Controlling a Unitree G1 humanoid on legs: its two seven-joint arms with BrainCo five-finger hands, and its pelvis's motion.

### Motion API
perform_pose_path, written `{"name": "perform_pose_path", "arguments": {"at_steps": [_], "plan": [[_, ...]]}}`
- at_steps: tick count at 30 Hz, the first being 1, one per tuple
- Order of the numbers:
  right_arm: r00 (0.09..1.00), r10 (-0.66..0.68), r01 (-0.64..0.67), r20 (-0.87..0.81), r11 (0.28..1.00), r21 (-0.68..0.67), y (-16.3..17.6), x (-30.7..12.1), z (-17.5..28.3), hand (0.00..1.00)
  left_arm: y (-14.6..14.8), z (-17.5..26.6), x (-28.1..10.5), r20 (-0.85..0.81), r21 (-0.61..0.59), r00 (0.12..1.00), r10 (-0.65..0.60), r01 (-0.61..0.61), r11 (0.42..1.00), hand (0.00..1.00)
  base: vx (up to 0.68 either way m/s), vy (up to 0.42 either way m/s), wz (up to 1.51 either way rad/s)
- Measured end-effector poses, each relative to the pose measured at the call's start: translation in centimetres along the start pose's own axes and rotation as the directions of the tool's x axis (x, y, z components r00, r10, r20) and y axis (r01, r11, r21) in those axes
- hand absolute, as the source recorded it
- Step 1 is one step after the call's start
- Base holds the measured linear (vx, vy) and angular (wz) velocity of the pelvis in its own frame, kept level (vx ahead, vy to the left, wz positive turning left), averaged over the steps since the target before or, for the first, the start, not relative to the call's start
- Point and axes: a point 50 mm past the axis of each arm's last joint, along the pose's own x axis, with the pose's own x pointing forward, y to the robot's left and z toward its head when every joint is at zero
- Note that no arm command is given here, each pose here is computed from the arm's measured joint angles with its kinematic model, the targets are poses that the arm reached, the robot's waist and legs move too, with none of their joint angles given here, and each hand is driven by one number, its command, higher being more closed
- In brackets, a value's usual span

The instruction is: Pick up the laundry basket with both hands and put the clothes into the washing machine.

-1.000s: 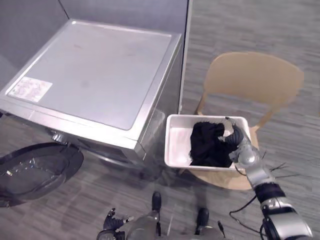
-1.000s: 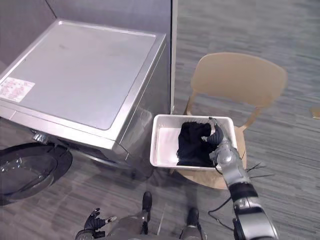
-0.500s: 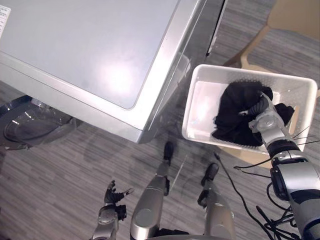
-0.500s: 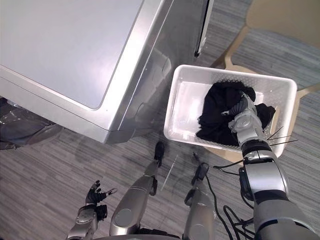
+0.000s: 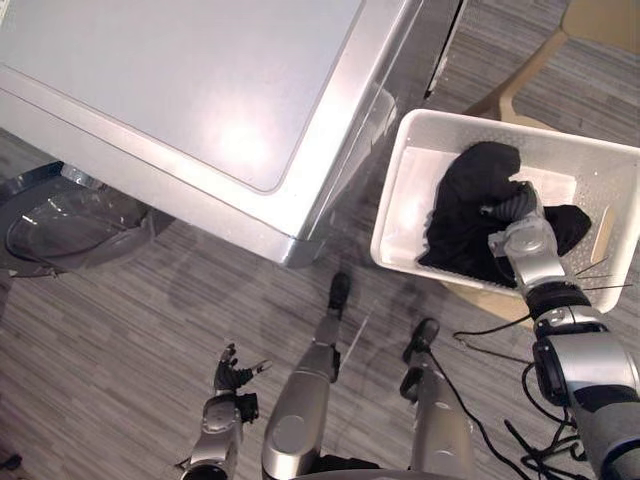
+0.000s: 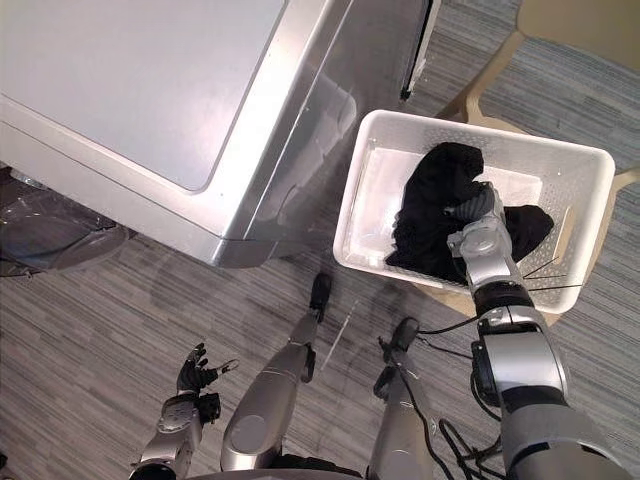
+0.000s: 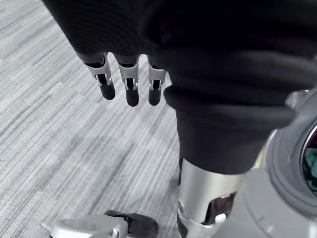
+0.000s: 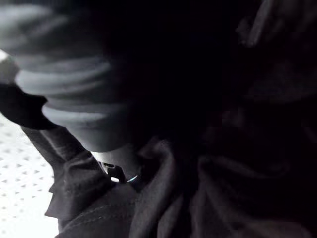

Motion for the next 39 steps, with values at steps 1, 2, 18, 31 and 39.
{"name": "perform_pose_path", "arguments": {"at_steps": [1, 2, 18, 31, 39], "plan": [[1.0, -0.009, 0.009, 0.012, 1.0, 0.009, -0.2, -0.1, 0.1, 1.0, 0.0, 0.1, 0.0, 0.003, -0.001, 1.0, -0.001, 0.001, 1.0, 0.0, 0.0, 0.0, 0.0], [0.999, -0.024, 0.023, 0.032, 0.999, 0.025, -0.5, -0.3, 0.3, 1.0, 0.0, 0.1, 0.0, 0.005, -0.001, 1.0, -0.001, 0.001, 1.0, 0.0, 0.0, 0.0, 0.0], [0.988, -0.045, -0.072, 0.146, 0.705, 0.705, 3.8, -10.2, 0.3, 1.0, 1.6, -5.0, -2.0, -0.198, 0.039, 0.98, 0.033, -0.026, 0.999, 0.0, 0.01, -0.008, -0.03], [0.891, 0.081, -0.43, 0.448, 0.467, 0.773, 6.2, -15.0, 4.8, 1.0, 2.2, -4.2, -2.5, -0.147, -0.003, 0.988, 0.039, -0.039, 0.999, 0.0, 0.04, -0.029, 0.11], [0.841, 0.069, -0.502, 0.536, 0.47, 0.726, 6.1, -15.6, 7.2, 1.0, -1.6, 2.2, -3.3, 0.148, -0.11, 0.987, -0.065, 0.082, 0.991, 0.0, -0.14, -0.261, 0.91]]}}
